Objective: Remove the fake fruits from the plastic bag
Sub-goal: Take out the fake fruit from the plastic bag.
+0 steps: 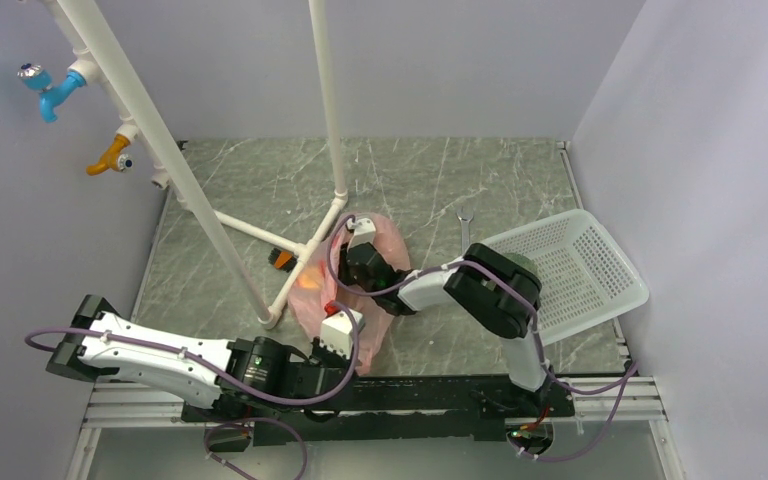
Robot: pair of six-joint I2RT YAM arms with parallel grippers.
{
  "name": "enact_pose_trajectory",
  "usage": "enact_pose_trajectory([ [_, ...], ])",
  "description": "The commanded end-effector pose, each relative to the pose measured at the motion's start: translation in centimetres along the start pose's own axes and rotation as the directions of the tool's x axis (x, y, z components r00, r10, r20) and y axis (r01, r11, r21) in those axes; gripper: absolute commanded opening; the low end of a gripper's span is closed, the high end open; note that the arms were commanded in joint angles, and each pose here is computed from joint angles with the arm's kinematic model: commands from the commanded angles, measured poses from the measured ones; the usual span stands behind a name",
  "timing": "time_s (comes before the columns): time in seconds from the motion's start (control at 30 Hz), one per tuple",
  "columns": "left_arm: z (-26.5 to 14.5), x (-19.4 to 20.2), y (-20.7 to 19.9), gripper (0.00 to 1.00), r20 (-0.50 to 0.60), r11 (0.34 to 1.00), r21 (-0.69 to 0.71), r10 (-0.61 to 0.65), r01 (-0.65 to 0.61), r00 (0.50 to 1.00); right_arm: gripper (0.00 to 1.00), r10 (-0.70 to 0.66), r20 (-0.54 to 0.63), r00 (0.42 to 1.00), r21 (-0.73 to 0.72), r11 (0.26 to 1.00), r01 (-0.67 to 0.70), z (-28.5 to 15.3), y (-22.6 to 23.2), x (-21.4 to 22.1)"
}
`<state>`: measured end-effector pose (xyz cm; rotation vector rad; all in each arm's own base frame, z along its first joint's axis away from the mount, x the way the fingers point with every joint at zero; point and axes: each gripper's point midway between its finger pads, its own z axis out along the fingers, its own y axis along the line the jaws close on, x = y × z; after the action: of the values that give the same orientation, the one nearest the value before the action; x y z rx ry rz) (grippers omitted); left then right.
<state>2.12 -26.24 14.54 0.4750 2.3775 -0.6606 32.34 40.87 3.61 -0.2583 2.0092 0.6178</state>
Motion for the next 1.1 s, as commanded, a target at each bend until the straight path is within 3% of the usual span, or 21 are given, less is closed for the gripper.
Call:
enact_pose_trajectory([
  [0.0,-0.2,-0.5,-0.9,0.00,0.014,0.999,0.016,-0.040,0.040,0.999,0.16,-0.029,-0.035,0.999,-0.082,0.996,0.026,-2.0,2.1,-1.8],
  [0.17,-0.5,-1.2,-0.3,0.00,0.043,0.999,-0.014,-0.035,0.036,0.998,0.00,-0.058,-0.113,0.992,-0.150,0.988,0.041,-6.2,2.8,-1.8],
  [0.33,-0.9,-1.6,0.4,0.00,0.064,0.999,-0.014,-0.050,0.051,0.997,0.00,-0.095,-0.235,0.967,-0.247,0.968,0.035,-10.9,3.1,0.0],
  [0.57,-1.1,-1.8,1.2,0.00,0.088,0.998,0.002,-0.063,0.063,0.994,0.00,-0.136,-0.307,0.942,-0.393,0.920,0.005,-17.7,3.8,0.6],
  [0.77,-1.2,-1.6,1.9,0.00,0.088,0.998,-0.002,-0.065,0.065,0.994,0.00,-0.128,-0.280,0.951,-0.542,0.839,-0.047,-22.7,6.2,-2.0],
  [1.07,-0.2,-0.8,1.4,0.00,0.074,0.998,0.002,-0.068,0.068,0.995,0.00,-0.040,-0.146,0.989,-0.730,0.679,-0.080,-28.4,12.0,-11.8],
])
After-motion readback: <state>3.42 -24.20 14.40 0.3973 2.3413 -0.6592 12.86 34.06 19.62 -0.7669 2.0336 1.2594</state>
